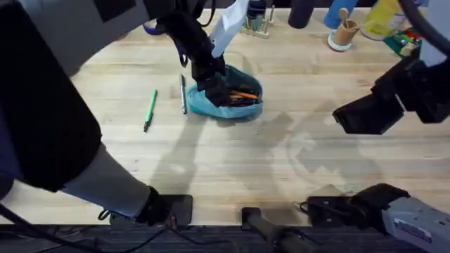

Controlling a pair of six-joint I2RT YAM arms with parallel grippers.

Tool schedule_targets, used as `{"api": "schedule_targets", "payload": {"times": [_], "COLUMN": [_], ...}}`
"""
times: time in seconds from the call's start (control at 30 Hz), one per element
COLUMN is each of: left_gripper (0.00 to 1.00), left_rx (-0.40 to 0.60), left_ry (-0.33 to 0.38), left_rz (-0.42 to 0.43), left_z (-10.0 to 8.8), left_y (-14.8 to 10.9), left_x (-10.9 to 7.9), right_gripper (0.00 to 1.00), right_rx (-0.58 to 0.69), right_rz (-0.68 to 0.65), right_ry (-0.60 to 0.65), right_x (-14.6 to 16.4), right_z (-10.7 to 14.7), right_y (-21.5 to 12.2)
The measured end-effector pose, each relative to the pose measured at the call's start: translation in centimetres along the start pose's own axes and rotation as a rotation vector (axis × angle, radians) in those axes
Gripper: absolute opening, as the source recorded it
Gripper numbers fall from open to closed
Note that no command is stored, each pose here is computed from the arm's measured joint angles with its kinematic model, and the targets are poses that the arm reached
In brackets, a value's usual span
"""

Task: Unzip the bag, pick up the pens from the table one at a time and place them inside, then zip the bag closed.

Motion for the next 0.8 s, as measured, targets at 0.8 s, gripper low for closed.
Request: {"api": "schedule_targets", "payload": {"times": [0.8], "left_gripper": [0.993], "left_rx": [0.011], "left_ry": [-0.027], "left_rz": [-0.053], "left_z": [-0.4], "left_y": [-1.1], "left_x": [0.3], "right_gripper": [0.998], "right_rx": [0.000], "right_rz": [0.000], "right_ry": [0.000], "right_x": [0.0], "right_z": [0.0], "right_y": [0.0]}}
Point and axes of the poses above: each hand's point on the last joint's axis, 136 mm out from that joint toward the fingers, its own y axis out along the fingers, its own x axis along the line the jaws close on, z = x × y, the point moved 8 cm from there along -y, back along the fingers, and after that the axes turned 6 degrees about y, right-handed, at the moved point
